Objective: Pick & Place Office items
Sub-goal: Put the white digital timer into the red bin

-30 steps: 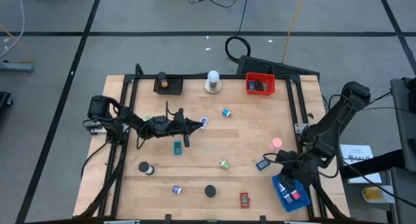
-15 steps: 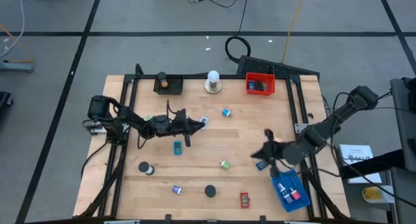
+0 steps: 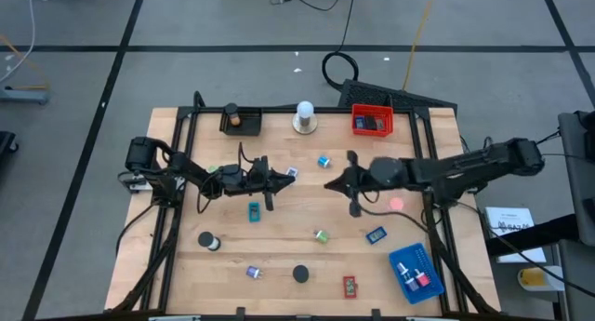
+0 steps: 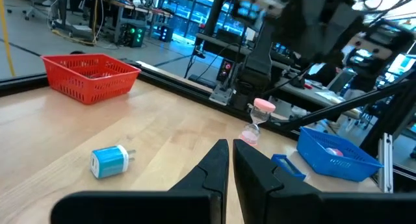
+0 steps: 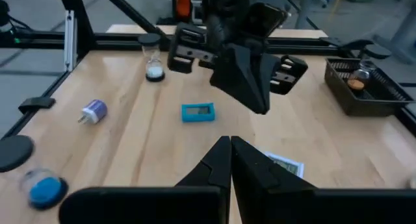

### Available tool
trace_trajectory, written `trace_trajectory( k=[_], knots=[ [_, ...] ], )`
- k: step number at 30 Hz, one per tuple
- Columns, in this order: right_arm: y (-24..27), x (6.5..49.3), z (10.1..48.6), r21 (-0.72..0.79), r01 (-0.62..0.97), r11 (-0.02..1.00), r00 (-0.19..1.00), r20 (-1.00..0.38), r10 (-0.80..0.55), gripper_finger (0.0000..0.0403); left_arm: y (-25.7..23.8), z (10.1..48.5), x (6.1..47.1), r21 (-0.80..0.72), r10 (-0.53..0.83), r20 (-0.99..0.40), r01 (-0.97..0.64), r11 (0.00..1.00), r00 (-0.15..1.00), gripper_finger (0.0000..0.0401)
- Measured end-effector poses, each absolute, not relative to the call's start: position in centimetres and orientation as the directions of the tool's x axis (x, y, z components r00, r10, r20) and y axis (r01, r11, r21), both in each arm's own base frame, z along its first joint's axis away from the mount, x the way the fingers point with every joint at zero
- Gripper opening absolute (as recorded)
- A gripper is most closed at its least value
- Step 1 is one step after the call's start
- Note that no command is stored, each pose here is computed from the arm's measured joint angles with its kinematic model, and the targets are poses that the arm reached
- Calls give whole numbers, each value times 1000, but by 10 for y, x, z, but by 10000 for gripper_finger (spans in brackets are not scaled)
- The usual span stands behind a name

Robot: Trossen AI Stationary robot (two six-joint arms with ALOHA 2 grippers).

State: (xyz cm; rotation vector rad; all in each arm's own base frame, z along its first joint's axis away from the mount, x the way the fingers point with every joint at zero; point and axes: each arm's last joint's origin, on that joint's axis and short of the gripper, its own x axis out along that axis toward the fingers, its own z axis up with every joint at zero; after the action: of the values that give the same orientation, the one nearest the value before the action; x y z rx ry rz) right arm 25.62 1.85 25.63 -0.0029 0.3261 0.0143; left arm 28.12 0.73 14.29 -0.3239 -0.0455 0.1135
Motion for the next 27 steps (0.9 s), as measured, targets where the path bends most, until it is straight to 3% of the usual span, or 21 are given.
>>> trace_trajectory(
  k=[9,13,20,27],
  knots=[
    [-25,272,223,46,136,990,937,-330,-114,4,9,157,274,-294,181,-67,-193,936,981,26],
    [-41,274,219,64,199,978,933,-319,-168,4,11,170,264,-280,255,-127,-282,918,958,26],
    [-55,273,220,54,241,969,929,-303,-214,4,11,177,253,-334,265,-220,-328,884,939,26],
    [-56,273,220,55,245,968,928,-302,-218,4,6,177,262,-244,309,-421,-435,867,853,26]
  ],
)
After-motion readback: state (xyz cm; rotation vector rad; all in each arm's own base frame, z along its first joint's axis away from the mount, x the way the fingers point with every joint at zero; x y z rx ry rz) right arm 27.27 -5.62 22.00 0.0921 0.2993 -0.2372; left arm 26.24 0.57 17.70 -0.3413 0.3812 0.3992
